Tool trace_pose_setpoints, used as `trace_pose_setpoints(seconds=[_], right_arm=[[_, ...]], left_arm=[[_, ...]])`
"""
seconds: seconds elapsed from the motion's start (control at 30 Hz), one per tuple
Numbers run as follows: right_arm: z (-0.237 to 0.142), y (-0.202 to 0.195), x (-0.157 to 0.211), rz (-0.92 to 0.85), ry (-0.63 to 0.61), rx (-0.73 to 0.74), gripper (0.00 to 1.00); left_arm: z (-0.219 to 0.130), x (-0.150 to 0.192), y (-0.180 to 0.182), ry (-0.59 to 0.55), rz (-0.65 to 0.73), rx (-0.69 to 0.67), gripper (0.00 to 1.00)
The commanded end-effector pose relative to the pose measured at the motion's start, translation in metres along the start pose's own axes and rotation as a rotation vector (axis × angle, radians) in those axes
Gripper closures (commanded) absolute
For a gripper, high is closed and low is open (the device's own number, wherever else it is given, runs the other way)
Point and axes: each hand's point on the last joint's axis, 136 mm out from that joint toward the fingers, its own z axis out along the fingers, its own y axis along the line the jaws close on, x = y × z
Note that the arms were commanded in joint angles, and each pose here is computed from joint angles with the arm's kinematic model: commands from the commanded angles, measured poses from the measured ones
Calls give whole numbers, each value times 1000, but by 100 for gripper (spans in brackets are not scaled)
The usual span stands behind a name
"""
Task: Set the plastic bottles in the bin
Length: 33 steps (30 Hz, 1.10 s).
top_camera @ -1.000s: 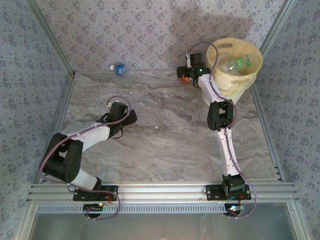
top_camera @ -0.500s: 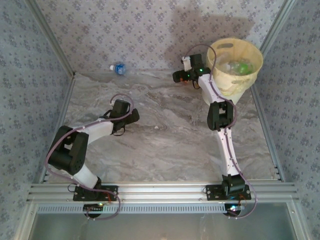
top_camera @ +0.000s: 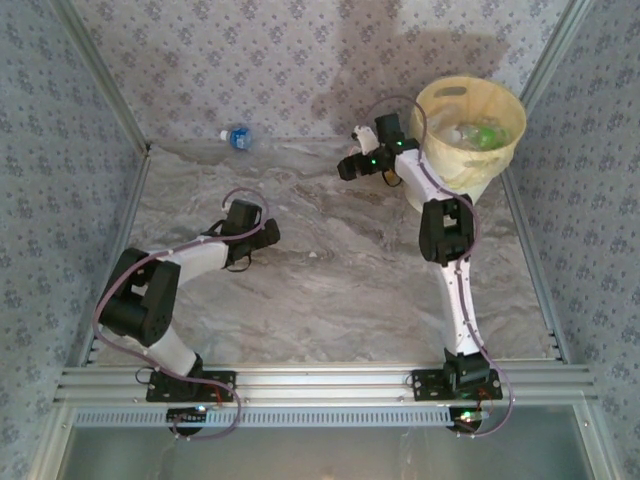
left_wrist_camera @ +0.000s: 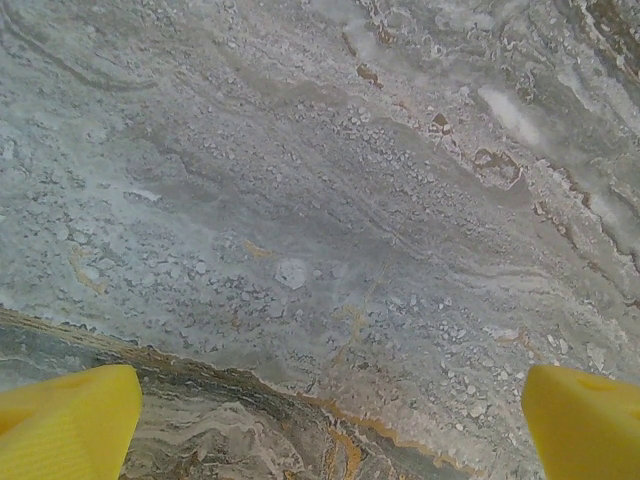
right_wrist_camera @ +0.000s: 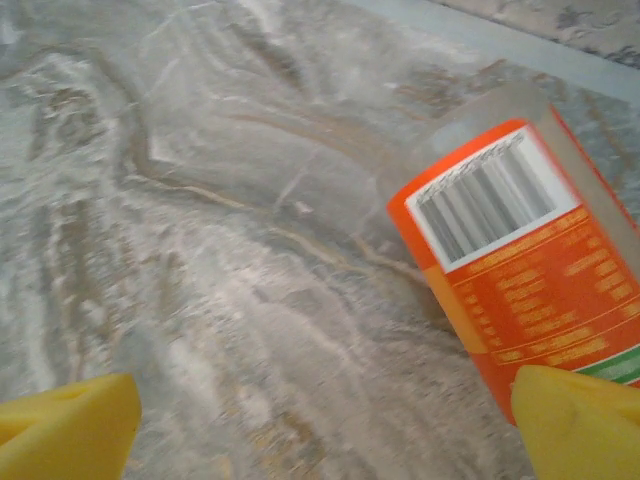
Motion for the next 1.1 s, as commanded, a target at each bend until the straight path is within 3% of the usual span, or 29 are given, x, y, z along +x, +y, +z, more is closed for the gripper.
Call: trace_pose_setpoints(seconds=[0.0,0.17,0.4,0.63,0.73,0.93,1.07], right_arm=[[-31,9,-41,-39,-125,18,2],[-8,-30,-15,-70,-32,207,1],[25,0,58,-317,282,100,2],[23,5,82,-324,393,83,10],[22,8,84,-334,409,99,33],[9,19,66,-292,341,123,44],[-21,36,49,-289,261,117,50]], left_arm=[[0,-9,-7,-12,1,24,2],[0,-7,-6,-9,2,21,2],[2,-6,-4,-5,8,11,2],[4,-4,-5,3,4,15,2],[3,-4,-6,4,1,23,2],[-1,-5,-9,-4,-8,44,2],[-7,-9,-11,-24,-11,64,2]])
